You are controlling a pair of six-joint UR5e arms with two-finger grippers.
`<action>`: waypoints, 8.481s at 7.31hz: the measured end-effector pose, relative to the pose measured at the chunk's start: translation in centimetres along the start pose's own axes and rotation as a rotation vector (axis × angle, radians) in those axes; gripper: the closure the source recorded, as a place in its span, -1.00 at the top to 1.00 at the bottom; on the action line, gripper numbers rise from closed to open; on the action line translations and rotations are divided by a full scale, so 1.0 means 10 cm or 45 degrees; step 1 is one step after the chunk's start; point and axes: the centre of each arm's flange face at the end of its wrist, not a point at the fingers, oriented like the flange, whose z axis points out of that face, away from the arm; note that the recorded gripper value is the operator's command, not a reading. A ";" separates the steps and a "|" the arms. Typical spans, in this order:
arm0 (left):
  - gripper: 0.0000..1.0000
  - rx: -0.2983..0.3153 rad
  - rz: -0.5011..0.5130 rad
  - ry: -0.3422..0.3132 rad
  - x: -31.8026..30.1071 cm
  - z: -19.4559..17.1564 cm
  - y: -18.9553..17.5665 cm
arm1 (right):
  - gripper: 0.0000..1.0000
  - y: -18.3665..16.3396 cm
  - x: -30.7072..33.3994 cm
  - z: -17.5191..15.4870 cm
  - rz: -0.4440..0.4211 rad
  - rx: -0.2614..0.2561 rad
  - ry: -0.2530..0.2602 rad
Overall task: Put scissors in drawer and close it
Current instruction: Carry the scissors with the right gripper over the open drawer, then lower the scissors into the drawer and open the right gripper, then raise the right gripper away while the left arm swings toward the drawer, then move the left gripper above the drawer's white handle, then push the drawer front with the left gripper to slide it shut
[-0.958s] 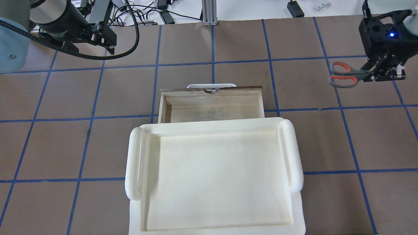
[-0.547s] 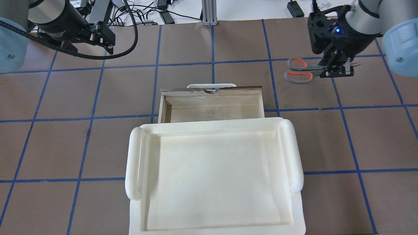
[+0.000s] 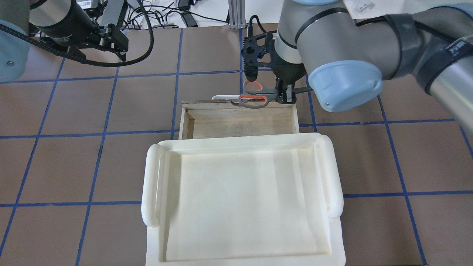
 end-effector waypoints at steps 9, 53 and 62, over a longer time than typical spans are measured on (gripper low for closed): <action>1.00 -0.007 -0.003 0.007 -0.01 0.04 -0.02 | 1.00 -0.80 -0.09 0.59 -0.005 -0.029 -0.083; 1.00 -0.435 0.318 0.049 2.25 2.28 -0.34 | 1.00 1.45 0.25 -0.82 1.993 -0.052 0.027; 1.00 -0.536 0.336 0.031 2.16 1.92 0.15 | 1.00 1.45 0.20 -0.85 1.993 -0.054 0.030</action>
